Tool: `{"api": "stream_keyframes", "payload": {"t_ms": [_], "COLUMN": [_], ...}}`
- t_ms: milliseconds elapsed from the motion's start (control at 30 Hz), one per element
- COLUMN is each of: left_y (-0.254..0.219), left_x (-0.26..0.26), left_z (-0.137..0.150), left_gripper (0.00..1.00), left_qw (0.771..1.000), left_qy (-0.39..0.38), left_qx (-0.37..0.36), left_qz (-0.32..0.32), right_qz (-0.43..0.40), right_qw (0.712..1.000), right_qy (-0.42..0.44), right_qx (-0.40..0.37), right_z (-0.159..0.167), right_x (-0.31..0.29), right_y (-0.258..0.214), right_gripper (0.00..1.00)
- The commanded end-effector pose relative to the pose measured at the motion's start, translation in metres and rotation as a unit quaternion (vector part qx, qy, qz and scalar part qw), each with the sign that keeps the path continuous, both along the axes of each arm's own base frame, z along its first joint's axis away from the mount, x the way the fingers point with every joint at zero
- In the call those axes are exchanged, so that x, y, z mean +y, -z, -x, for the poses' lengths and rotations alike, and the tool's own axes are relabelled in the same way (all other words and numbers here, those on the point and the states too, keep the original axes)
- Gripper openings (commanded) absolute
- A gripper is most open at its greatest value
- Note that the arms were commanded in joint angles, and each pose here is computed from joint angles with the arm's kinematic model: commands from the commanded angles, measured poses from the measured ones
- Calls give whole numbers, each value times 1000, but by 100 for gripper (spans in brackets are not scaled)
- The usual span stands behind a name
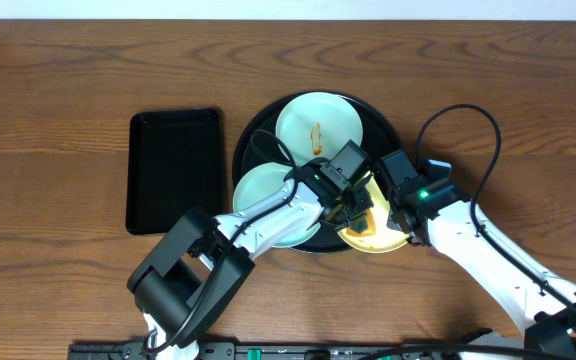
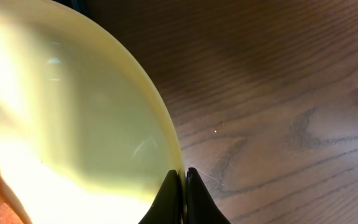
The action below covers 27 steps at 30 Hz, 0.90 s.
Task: Clean dirty plates on tray and stack at the side
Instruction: 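Scrub the tilted yellow plate with the sponge in the left gripper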
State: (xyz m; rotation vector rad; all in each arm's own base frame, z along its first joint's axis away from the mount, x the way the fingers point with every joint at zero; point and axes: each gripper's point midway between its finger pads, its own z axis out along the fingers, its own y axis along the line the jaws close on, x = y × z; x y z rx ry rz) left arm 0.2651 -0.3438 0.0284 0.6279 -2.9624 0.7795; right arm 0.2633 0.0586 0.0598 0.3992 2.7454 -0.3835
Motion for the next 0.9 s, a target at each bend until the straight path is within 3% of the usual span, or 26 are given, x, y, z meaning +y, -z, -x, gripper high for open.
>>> {"api": "stream_keyframes", "payload": {"t_ms": [0,500,667,867], "left_y": [-8,-3,14,5], "left_x": [-44,-34,9,21], "left_z": [79,84,44,4], "left_gripper": [8,7,7,7], "left_qw": [995,994,993,983], "left_qy": [72,87,71,126], "left_qx": [62,68,-24,-91], "left_qz": [31,11,-96,-96], "right_qz": [-6,-4,-5,-4], "right_qw": [1000,1000,1000,1000], "right_qy": [8,8,9,8], "right_qx": [-19,-16,-16,-16], "right_z": [-12,-11,-11,-11], "right_x": [3,2,2,2], "right_y": [-3,-3,-3,-2], "right_gripper": [1,1,1,1]}}
